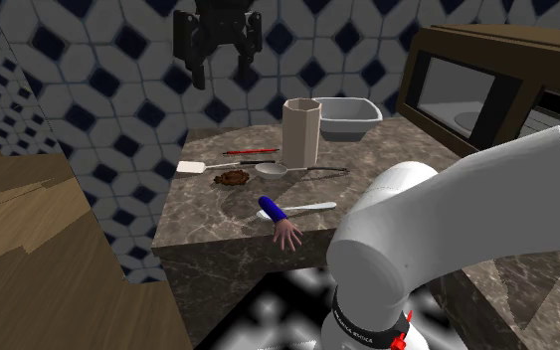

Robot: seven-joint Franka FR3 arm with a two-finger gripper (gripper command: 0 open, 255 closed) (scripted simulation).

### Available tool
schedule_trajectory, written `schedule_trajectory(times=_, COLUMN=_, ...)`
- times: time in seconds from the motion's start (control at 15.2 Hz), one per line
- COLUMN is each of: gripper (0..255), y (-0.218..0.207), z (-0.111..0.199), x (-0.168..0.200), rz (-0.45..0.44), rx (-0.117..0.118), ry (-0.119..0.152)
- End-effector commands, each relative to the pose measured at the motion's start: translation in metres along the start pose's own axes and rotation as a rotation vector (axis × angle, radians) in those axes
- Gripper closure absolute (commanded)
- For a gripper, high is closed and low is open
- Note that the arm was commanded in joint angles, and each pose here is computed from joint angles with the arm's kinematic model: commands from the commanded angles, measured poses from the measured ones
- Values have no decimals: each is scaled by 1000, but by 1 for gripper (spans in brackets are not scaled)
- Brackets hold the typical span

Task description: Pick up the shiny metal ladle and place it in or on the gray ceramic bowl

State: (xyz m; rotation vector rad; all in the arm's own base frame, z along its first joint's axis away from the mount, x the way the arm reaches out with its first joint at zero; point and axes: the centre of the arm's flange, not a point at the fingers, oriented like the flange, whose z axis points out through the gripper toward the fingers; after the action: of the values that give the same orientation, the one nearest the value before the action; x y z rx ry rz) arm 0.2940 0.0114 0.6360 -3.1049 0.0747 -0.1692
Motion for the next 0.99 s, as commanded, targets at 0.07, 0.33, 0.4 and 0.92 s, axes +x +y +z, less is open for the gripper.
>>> schedule_trajectory(times=0.07, gripper=0, y=7, z=11, x=2, rz=-20, rx=-6, ry=-11)
schedule_trajectory(times=0.33, gripper=0, y=35, z=53, x=11, rz=-98, rx=-30, ry=-57)
schedule_trajectory(times=0.4, gripper=0, y=42, z=63, x=13, rz=-118, rx=-37, ry=-69)
schedule_trajectory(times=0.92, gripper=0, y=98, z=147, x=31, rz=-275, rx=-85, ry=-161)
